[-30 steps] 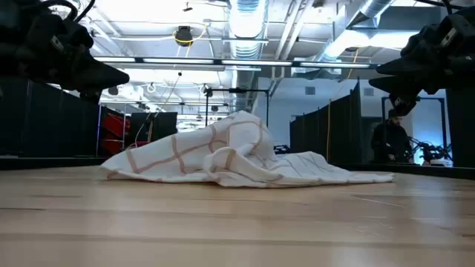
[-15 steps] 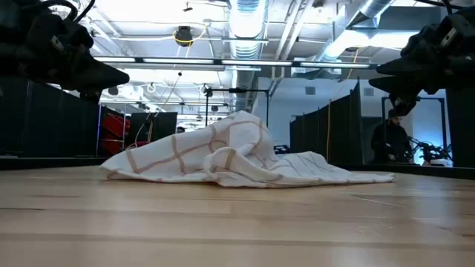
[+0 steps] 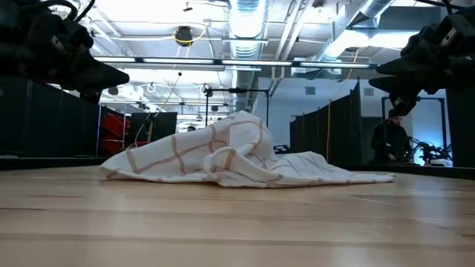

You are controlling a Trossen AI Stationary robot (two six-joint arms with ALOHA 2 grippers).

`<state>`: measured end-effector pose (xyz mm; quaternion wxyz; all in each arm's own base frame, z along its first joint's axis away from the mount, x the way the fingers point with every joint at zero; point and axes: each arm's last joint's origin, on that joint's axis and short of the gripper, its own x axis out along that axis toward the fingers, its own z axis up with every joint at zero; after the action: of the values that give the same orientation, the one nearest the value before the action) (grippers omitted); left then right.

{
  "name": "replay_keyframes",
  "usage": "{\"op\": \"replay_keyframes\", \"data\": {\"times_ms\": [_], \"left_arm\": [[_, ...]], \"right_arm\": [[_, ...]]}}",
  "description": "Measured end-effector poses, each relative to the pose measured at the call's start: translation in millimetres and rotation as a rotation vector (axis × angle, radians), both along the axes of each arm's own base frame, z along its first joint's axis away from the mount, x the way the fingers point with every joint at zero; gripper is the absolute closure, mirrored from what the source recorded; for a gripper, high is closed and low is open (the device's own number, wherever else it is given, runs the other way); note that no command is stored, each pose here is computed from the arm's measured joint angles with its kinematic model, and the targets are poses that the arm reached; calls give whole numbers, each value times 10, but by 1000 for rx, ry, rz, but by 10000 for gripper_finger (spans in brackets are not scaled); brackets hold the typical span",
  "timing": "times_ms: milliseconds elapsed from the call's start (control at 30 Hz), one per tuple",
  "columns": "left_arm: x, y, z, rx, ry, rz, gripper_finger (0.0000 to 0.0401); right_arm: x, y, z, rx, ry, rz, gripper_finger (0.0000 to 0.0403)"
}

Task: Roll towel

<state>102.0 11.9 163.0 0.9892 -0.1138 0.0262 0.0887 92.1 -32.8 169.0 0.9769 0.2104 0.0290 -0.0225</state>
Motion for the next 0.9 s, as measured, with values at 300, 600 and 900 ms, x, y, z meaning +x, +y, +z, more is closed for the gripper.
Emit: {"op": "replay_keyframes", "data": {"times_ms": [300, 600, 900], "left_arm": [[0, 0, 0, -2, 0, 0, 401], [0, 10, 27, -35, -38, 14, 401], [94, 34, 1088, 105, -17, 51, 397]], "right_arm": [[0, 0, 0, -50, 1, 3, 280], [-4, -13, -2, -51, 3, -18, 280], [-2, -17, 9, -16, -17, -25, 280]]}}
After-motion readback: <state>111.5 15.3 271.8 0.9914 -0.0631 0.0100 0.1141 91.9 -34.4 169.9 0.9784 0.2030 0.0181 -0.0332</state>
